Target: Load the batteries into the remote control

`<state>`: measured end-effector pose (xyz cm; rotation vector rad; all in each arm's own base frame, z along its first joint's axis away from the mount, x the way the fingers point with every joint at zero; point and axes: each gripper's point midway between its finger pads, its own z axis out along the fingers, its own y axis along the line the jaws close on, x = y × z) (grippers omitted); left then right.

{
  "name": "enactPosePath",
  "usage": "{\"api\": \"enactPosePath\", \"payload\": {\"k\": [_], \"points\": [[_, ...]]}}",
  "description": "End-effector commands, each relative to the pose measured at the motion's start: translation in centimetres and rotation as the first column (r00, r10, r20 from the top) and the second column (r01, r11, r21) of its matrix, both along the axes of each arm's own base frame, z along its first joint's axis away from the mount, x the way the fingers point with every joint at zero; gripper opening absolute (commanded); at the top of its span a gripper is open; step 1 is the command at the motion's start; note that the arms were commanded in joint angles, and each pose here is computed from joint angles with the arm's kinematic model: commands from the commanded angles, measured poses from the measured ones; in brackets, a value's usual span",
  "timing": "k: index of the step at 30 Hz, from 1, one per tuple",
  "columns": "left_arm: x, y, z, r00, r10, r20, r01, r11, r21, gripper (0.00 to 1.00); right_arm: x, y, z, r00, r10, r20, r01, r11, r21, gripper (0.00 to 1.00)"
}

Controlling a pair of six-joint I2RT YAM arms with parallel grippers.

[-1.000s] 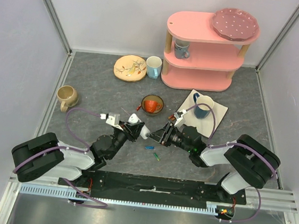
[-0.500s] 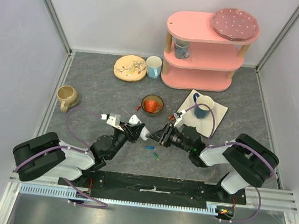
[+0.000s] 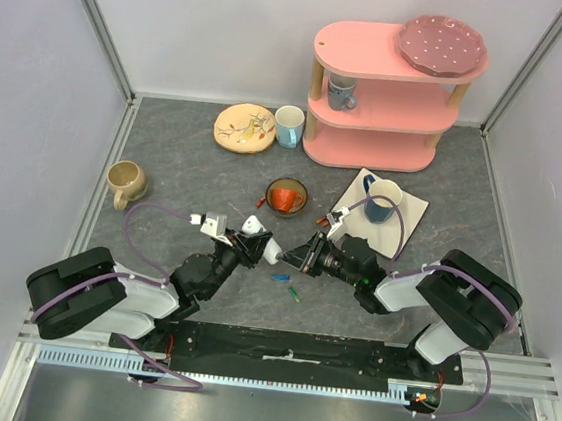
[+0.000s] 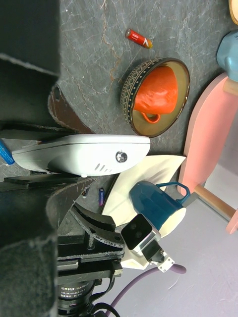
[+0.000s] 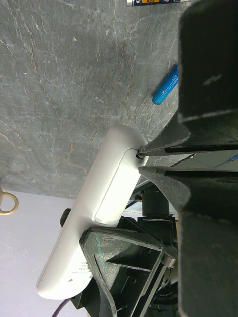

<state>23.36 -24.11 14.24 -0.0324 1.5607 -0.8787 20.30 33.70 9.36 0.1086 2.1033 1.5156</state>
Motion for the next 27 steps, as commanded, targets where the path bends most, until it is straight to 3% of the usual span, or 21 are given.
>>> {"api": "enactPosePath", "payload": {"k": [1, 27], "points": [[-1.2, -1.3, 3.7, 0.994, -0.080, 0.076, 0.090, 0.985, -0.145, 0.02, 1.2, 1.2, 4.1, 0.995, -0.012, 0.096, 0.002, 0.994, 0.106, 0.20], [-0.6, -1.5, 2.1, 0.996, -0.040, 0.080, 0.037, 0.999, 0.033, 0.02, 1.1, 1.0, 5.2, 0.992, -0.011, 0.122, -0.002, 0.994, 0.108, 0.19]]}}
